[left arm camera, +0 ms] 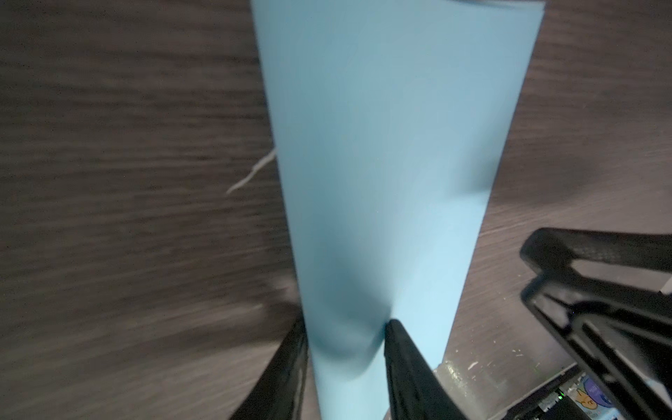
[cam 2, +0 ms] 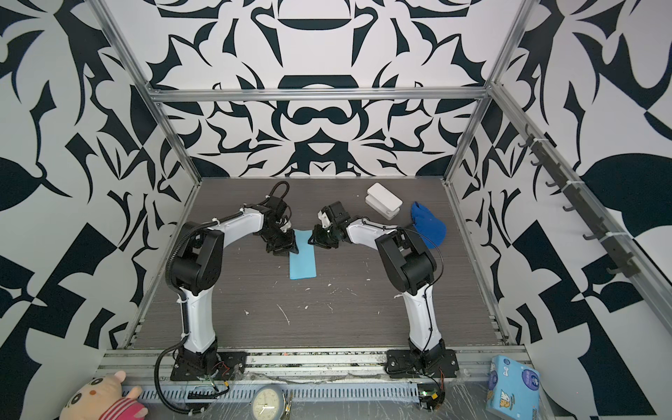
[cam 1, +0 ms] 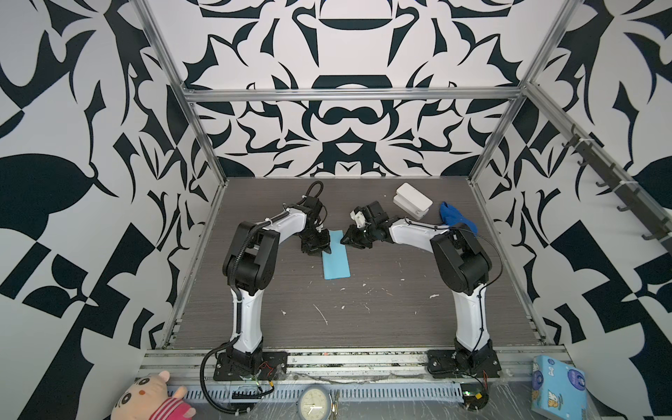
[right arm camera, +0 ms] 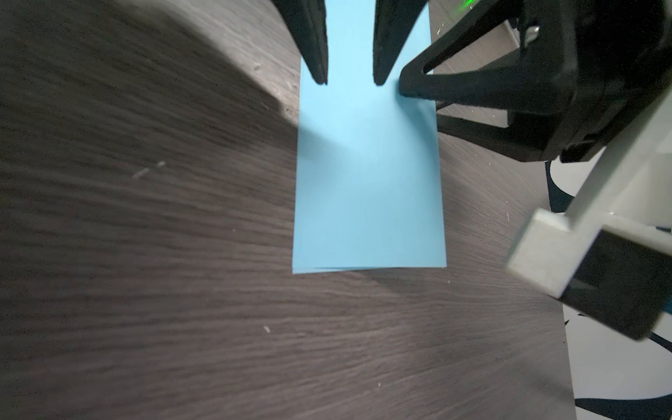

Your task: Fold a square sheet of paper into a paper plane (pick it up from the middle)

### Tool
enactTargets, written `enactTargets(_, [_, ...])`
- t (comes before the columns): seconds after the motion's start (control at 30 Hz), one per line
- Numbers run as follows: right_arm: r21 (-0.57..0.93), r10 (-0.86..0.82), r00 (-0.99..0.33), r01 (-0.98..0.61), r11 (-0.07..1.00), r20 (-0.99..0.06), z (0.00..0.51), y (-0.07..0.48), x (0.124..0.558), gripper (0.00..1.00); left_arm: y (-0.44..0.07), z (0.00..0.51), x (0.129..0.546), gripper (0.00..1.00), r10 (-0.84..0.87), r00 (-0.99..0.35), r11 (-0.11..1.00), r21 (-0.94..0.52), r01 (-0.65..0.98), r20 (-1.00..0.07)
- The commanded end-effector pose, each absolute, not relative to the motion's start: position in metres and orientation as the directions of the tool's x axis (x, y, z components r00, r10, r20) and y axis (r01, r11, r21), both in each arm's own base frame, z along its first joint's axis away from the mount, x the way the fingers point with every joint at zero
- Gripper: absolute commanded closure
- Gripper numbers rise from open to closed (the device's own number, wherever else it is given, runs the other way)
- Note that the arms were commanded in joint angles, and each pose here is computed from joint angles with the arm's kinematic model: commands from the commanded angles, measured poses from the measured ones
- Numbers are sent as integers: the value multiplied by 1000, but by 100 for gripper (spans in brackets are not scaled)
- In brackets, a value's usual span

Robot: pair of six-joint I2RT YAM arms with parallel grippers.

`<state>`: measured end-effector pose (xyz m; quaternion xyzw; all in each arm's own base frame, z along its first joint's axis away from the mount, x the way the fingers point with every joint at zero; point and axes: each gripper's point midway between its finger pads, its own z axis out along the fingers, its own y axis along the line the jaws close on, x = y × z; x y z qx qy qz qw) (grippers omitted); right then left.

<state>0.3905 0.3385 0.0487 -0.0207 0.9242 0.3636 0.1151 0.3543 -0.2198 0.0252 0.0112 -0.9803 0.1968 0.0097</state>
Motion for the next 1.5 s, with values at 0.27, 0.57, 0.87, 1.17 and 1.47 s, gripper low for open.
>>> enactTargets(0.27, [682, -11, -972, -172, 711, -234, 55, 351, 389, 77, -196, -14, 334, 60, -75, -986, 963, -245, -111, 151])
enactTargets(0.57, [687, -40, -969, -202, 698, -244, 57, 357, 386, 78, -196, -16, 332, 61, -86, -983, 963, -240, -124, 163])
enactTargets(0.87, [670, -41, -977, -174, 722, -209, 44, 353, 382, 79, -196, -17, 332, 61, -67, -984, 963, -247, -106, 164])
enactTargets(1.17, [619, -31, -988, -119, 776, -151, 25, 341, 376, 82, -199, -13, 335, 61, -35, -988, 961, -265, -74, 149])
enactTargets(1.47, [473, -58, -995, -87, 877, -77, -5, 311, 360, 87, -203, 78, 373, 48, -49, -997, 921, -389, -23, -57])
